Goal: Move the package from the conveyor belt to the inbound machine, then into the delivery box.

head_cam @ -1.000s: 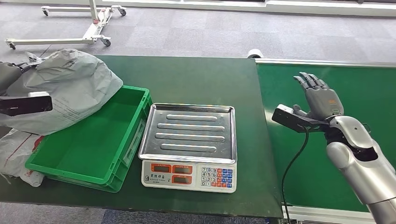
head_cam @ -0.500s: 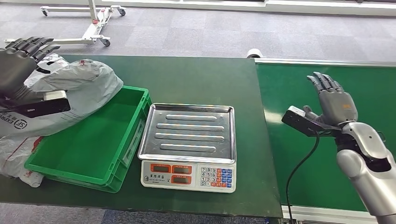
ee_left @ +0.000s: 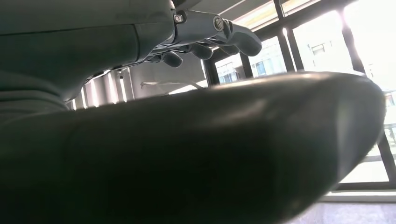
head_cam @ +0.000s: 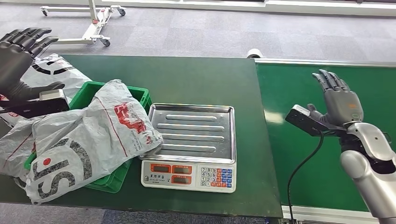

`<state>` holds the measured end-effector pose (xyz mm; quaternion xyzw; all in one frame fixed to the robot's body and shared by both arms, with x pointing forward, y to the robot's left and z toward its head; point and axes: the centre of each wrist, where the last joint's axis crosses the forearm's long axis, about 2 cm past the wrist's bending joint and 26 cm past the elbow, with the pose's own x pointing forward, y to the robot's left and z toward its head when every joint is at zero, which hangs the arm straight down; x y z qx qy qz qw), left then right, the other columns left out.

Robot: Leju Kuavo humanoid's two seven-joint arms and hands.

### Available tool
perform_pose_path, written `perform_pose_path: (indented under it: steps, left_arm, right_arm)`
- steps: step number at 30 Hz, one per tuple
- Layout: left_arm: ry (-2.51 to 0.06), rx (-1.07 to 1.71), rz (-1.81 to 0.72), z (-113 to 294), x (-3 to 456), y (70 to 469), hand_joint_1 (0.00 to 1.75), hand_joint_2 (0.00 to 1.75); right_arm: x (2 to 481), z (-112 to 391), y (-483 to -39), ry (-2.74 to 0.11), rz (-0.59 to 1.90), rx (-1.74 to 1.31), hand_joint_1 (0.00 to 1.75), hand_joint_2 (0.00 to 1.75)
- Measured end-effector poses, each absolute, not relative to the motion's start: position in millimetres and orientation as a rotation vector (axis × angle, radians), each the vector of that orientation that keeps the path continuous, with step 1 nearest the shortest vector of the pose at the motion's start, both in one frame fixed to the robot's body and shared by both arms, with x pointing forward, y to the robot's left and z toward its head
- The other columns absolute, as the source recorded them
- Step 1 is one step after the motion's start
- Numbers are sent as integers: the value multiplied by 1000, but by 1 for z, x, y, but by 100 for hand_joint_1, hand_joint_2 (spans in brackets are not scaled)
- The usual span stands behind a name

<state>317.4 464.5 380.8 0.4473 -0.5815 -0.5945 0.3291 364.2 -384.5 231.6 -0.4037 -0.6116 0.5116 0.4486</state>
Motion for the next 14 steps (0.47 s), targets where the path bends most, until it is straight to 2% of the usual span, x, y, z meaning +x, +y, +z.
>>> perform_pose_path:
  steps: [3,7,10,14]
  left_arm:
    - [-1558,1187,-1541,389,310,465,0,0]
    - [-1584,1242,-1516,400,302,466,0,0]
    - [-1565,1356,-1492,387,300,462,0,0]
    - [-1559,1491,-1479,347,299,449,0,0]
  right_arm:
    - [363,234,-385,-1526,1256,-1010,0,175]
    - [361,238,-389,-1538,1229,-1023,0,0]
    - [359,243,-396,-1537,1218,-1032,0,0]
    - [350,243,-410,-1504,1219,-1069,0,0]
